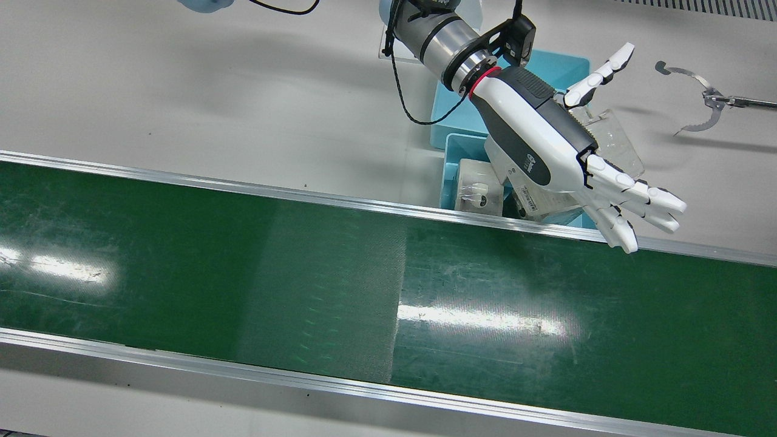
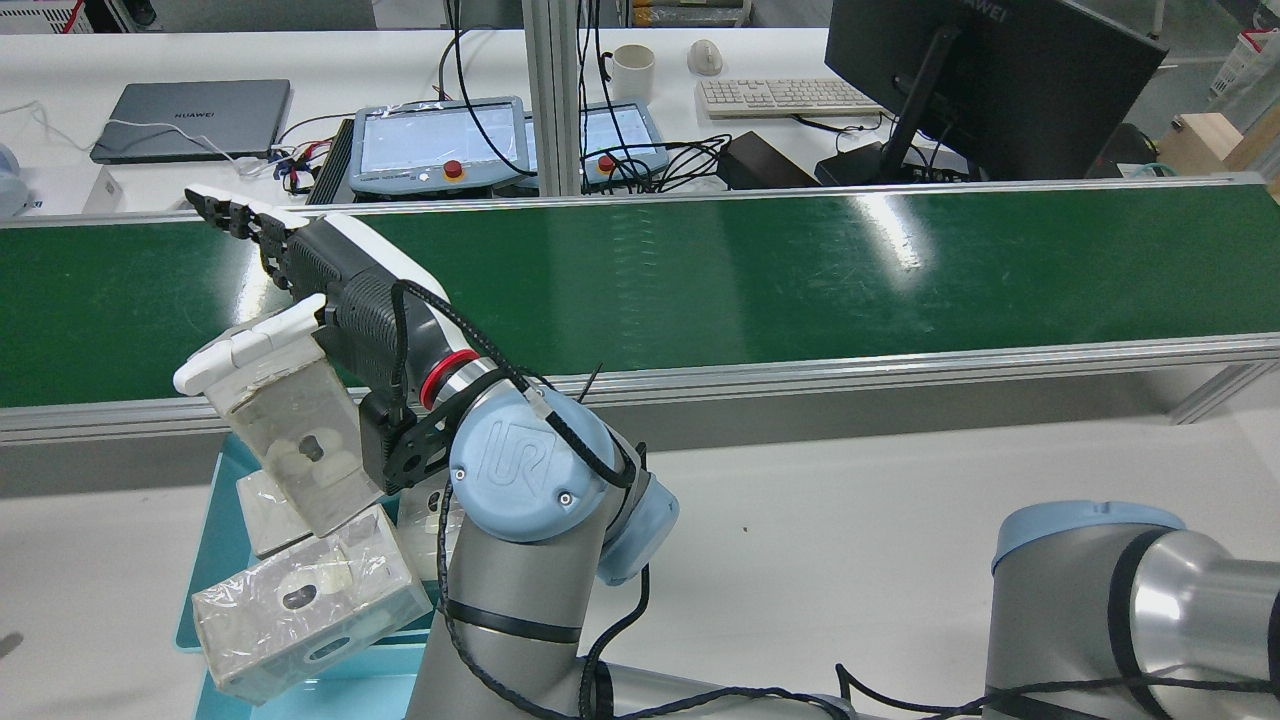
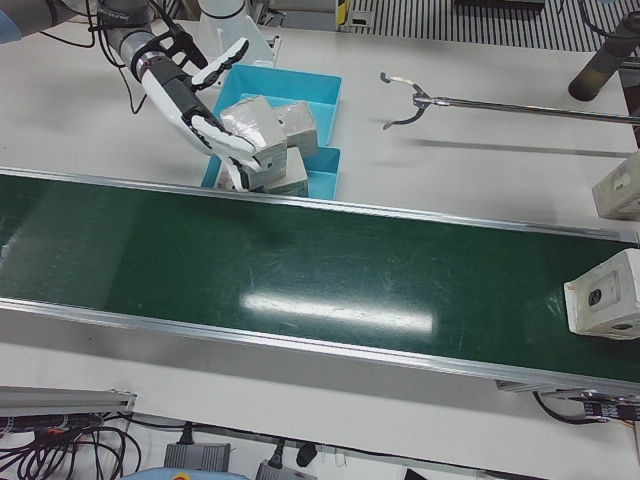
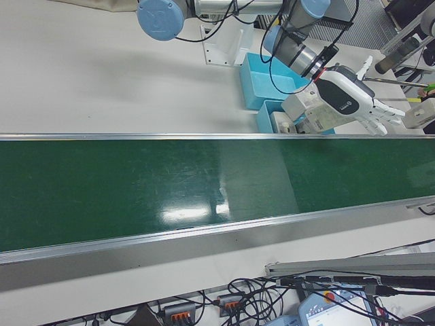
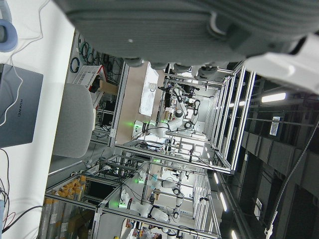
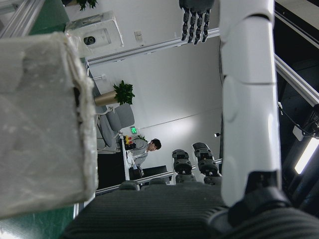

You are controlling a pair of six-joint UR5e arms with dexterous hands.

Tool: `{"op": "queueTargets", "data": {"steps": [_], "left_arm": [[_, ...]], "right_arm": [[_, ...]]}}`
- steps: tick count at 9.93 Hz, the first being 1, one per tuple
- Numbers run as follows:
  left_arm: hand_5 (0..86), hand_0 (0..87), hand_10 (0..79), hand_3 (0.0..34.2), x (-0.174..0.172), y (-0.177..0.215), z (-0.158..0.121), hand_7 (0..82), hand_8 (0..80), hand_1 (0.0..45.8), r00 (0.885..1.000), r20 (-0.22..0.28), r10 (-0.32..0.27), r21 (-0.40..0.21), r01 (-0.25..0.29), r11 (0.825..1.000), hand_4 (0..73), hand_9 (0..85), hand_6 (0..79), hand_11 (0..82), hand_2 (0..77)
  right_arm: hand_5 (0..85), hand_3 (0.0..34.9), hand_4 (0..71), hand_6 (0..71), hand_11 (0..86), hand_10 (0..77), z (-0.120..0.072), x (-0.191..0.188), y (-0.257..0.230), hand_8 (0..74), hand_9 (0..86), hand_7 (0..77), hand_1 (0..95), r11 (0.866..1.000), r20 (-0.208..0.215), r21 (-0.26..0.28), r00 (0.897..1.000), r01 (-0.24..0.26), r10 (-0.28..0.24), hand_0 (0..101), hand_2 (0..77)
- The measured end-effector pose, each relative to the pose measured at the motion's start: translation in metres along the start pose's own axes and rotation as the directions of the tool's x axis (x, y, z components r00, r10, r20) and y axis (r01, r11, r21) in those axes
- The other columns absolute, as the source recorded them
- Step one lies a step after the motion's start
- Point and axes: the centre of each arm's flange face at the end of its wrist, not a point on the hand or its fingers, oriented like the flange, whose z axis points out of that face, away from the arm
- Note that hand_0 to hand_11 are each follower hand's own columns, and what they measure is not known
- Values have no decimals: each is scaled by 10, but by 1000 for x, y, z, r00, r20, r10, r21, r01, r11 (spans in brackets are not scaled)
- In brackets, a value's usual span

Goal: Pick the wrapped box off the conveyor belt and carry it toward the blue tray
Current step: 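Carry the held box toward and over the light-blue tray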

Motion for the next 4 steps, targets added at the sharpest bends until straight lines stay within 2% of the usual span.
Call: {"op": "queueTargets", "data": {"steps": [3,4], "left_arm": [[11,0,5,0,0,0,0,5,5,0,1000,0,0,0,0,1000,0,5,5,5,5],[11,0,5,0,0,0,0,5,5,0,1000,0,0,0,0,1000,0,5,5,5,5]], "right_arm": [[82,46,98,5,5,0,-8,-48,-4,0,5,22,131,1000,60,-11,998,23,-23,505,11],[87,60,98,5,5,0,-12,-64,-8,0,0,22,131,999,82,-10,996,33,-32,504,11]]}}
